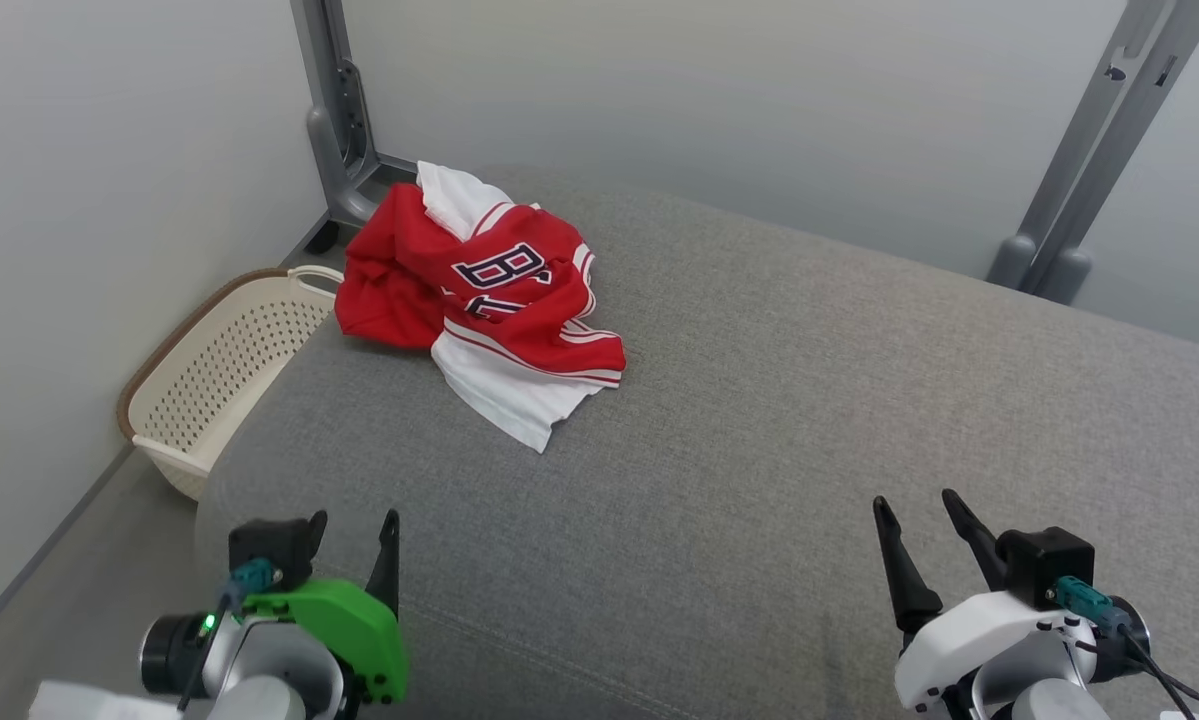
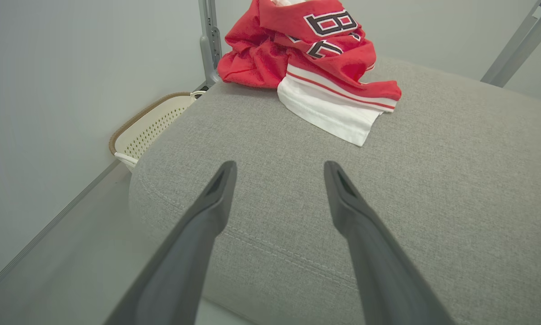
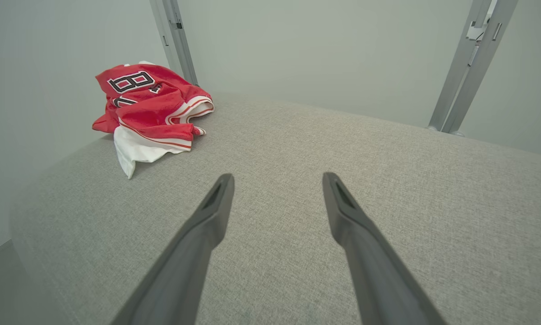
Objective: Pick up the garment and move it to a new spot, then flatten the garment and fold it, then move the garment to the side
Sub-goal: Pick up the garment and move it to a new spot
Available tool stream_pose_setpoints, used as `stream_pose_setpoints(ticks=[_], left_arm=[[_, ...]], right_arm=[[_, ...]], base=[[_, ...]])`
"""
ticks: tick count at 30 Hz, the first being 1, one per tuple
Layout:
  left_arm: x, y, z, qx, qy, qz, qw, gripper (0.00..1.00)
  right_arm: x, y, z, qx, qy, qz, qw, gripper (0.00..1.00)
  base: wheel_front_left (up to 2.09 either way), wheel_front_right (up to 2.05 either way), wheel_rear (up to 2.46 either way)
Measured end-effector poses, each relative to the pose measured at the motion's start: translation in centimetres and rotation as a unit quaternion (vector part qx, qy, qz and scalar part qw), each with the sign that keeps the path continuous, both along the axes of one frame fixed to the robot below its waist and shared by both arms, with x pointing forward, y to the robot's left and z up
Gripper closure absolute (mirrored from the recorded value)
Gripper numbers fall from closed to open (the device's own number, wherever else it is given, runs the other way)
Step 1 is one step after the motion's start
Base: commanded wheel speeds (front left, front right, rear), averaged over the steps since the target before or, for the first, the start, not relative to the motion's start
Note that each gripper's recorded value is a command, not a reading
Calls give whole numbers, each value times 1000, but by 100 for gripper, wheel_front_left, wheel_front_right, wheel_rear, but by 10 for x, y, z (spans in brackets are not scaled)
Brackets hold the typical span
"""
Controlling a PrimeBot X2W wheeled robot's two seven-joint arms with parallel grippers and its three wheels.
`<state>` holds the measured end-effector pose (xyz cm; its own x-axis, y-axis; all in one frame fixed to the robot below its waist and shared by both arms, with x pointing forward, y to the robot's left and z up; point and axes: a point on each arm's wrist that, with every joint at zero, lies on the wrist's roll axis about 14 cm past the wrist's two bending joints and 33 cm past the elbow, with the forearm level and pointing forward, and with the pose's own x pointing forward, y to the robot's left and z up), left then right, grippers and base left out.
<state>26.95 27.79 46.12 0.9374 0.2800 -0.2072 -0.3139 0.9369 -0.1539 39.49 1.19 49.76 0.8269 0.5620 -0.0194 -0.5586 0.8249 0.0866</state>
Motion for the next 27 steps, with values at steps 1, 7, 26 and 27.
stream_pose_setpoints(ticks=[1, 7, 26, 27], left_arm=[[5, 0, 0, 2, 11, -8, 1000, 0], [59, 1, 21, 19, 72, -61, 995, 0], [215, 3, 46, 80, 108, -128, 983, 0], [219, 3, 37, 83, 122, -131, 980, 0]], right_arm=[[1, 0, -1, 0, 1, 0, 1000, 0], [8, -4, 1, -10, -1, -5, 1000, 0], [55, -28, -15, -49, 21, -37, 998, 0], [57, -30, -20, -49, 27, -40, 998, 0]], base=[[0, 0, 0], [0, 0, 0], [0, 0, 0], [0, 0, 0]])
